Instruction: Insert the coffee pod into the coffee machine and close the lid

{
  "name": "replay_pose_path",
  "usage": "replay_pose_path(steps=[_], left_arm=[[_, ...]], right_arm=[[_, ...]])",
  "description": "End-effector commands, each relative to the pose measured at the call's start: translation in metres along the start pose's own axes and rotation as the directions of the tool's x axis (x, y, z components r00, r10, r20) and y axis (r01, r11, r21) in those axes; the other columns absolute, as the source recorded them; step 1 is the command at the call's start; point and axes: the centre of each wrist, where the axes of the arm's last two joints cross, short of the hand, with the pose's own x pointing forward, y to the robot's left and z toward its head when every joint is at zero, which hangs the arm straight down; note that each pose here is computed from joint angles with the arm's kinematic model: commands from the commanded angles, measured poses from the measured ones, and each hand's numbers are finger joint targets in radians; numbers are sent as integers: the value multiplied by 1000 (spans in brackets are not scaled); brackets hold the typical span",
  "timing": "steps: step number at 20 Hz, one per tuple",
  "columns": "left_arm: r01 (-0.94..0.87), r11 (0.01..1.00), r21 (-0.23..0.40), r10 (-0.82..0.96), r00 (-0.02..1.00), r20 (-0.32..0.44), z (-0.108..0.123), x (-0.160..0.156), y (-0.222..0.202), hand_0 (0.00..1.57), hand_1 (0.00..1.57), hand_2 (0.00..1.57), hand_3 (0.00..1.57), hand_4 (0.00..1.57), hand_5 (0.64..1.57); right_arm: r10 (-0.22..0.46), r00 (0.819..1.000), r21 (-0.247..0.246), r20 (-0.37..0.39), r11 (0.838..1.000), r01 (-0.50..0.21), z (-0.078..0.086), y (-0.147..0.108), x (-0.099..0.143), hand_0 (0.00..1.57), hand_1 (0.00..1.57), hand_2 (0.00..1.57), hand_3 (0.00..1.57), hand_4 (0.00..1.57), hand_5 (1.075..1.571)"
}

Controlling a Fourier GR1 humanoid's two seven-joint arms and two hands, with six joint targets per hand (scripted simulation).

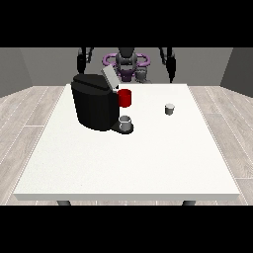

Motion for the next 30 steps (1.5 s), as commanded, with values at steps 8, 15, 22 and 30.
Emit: replay_pose_path(steps=[8,15,22,30], left_arm=[[509,852,-124,-480,853,205,-39,63,93,0,0,0,0,0,1571],[601,794,-88,-592,798,113,-73,80,135,0,0,0,0,0,1571],[669,732,-127,-663,743,92,-90,75,163,0,0,0,0,0,1571],[748,656,-101,-742,663,96,-121,66,133,0,0,291,0,0,1571]], right_arm=[[122,987,-111,108,988,-111,-10,8,14,0,0,0,0,0,1571],[160,968,-42,193,987,-155,-20,36,55,0,0,0,0,0,1571],[128,965,-41,230,992,-122,-20,56,58,0,0,0,0,0,1571],[145,965,-64,218,989,-135,-33,68,69,0,0,0,0,0,1571]])
